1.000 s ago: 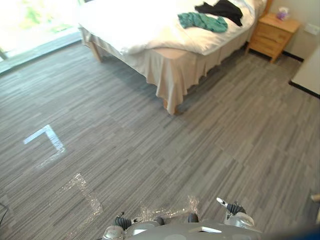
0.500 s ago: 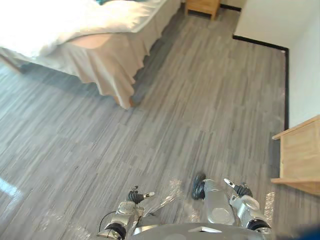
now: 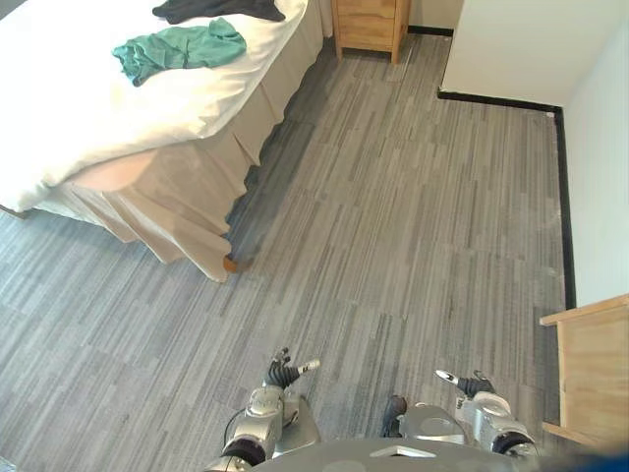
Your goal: Tidy the bed and pick cloth on bed and put in laundry
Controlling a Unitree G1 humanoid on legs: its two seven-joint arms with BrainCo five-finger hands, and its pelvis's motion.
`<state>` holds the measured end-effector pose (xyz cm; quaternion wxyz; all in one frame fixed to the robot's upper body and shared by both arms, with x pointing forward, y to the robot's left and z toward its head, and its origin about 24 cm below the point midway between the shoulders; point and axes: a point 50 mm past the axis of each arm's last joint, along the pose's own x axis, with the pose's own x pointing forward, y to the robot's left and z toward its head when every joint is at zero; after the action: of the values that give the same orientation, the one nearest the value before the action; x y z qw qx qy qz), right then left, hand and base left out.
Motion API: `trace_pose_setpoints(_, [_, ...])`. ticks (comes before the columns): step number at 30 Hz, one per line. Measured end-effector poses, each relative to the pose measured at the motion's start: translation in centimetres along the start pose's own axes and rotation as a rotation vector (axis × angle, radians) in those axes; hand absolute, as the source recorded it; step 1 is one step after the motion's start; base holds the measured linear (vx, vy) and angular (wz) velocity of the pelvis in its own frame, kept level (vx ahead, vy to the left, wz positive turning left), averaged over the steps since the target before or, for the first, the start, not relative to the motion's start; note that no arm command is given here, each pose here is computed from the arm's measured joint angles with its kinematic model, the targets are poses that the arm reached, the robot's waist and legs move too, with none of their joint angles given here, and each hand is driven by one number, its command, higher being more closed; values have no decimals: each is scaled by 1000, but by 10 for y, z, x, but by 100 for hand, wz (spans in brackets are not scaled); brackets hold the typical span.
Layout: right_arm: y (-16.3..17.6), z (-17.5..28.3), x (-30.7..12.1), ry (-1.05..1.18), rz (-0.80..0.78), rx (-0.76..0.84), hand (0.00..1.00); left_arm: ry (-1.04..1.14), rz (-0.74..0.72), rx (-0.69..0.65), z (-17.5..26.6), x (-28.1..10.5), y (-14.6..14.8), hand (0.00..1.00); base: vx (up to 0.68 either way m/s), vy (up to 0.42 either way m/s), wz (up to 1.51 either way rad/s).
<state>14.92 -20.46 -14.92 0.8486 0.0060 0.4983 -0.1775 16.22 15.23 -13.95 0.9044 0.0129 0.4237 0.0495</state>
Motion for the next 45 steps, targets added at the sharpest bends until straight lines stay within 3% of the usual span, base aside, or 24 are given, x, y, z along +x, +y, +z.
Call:
trace_pose_setpoints(4, [-1, -2, -1, -7, -2, -25, 0, 21, -1, -9, -7, -2, -1, 0, 457, 208, -15])
trace_pose_setpoints(11, [20, -21, -7, 44, 44, 6, 0, 41, 75, -40, -9, -1, 25, 0, 364, 171, 23])
trace_pose_setpoints(18, [-10, -29, -6, 37, -37, 26, 0, 174, 99, -25, -44, -10, 34, 0, 360, 80, 110])
trace_pose_setpoints(28, [3, -21, -7, 9, 5, 26, 0, 130, 91, -2, -30, -5, 33, 0, 308, -307, 120])
trace_pose_setpoints(36, [5, -19, -6, 6, 44, -19, 0, 137, 129, -137, -38, -9, 30, 0, 266, -259, 62])
trace_pose_setpoints(40, [0, -25, -7, 10, 40, -57, 0, 117, 180, -275, -40, -12, 38, 0, 218, -148, 44])
trace_pose_setpoints(45, [-4, -29, -6, 37, 20, -16, 0, 91, 167, -238, -32, -9, 38, 0, 234, 33, 3])
